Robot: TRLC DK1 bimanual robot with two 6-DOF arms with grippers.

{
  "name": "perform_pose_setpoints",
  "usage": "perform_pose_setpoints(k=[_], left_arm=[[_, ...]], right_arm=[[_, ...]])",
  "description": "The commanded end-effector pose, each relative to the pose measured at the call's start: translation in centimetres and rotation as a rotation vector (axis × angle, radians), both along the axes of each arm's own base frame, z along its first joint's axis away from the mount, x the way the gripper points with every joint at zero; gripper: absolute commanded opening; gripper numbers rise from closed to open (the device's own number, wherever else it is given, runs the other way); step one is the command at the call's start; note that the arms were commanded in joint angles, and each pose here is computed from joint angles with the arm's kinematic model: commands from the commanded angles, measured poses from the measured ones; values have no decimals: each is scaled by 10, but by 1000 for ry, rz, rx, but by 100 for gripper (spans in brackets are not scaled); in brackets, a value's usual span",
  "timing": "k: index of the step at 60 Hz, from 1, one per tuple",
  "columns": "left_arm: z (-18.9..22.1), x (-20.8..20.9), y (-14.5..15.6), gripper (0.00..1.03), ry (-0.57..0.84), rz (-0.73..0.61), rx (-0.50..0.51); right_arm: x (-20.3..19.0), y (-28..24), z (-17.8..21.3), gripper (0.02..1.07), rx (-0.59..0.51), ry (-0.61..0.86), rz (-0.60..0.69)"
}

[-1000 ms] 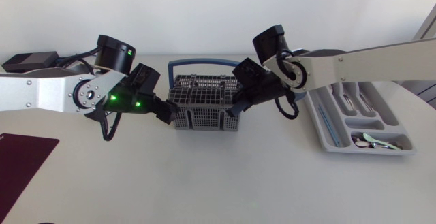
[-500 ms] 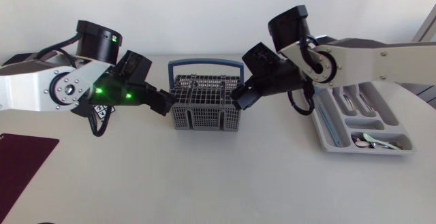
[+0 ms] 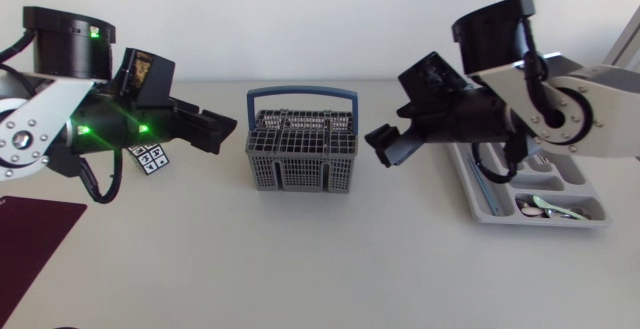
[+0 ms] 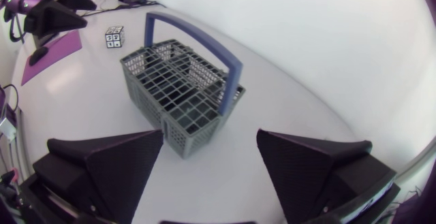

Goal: Transfer all utensils from the basket to the drawer tray.

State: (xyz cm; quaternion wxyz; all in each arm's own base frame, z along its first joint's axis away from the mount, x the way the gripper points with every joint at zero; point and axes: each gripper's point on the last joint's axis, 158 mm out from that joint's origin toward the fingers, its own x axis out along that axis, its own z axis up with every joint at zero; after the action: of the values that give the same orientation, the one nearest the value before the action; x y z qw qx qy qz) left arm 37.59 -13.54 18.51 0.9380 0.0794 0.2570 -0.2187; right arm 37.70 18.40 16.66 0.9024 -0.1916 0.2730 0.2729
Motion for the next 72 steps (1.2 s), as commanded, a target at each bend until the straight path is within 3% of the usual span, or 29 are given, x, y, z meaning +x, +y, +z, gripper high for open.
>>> perform_pose_setpoints(k=[1, 17, 48, 72], left_arm=[[2, -10, 8, 99, 0, 27, -34], [-4, -14, 25, 99, 11, 66, -18], [27, -38, 53, 99, -222, 118, 54], [32, -62, 86, 99, -353, 236, -28]], right_arm=[[-2, -29, 1, 103, -12, -11, -62], [-8, -101, 16, 103, 45, -74, -257], [-54, -171, 29, 103, 49, -263, -426], [-82, -201, 12, 103, -11, -343, -507]])
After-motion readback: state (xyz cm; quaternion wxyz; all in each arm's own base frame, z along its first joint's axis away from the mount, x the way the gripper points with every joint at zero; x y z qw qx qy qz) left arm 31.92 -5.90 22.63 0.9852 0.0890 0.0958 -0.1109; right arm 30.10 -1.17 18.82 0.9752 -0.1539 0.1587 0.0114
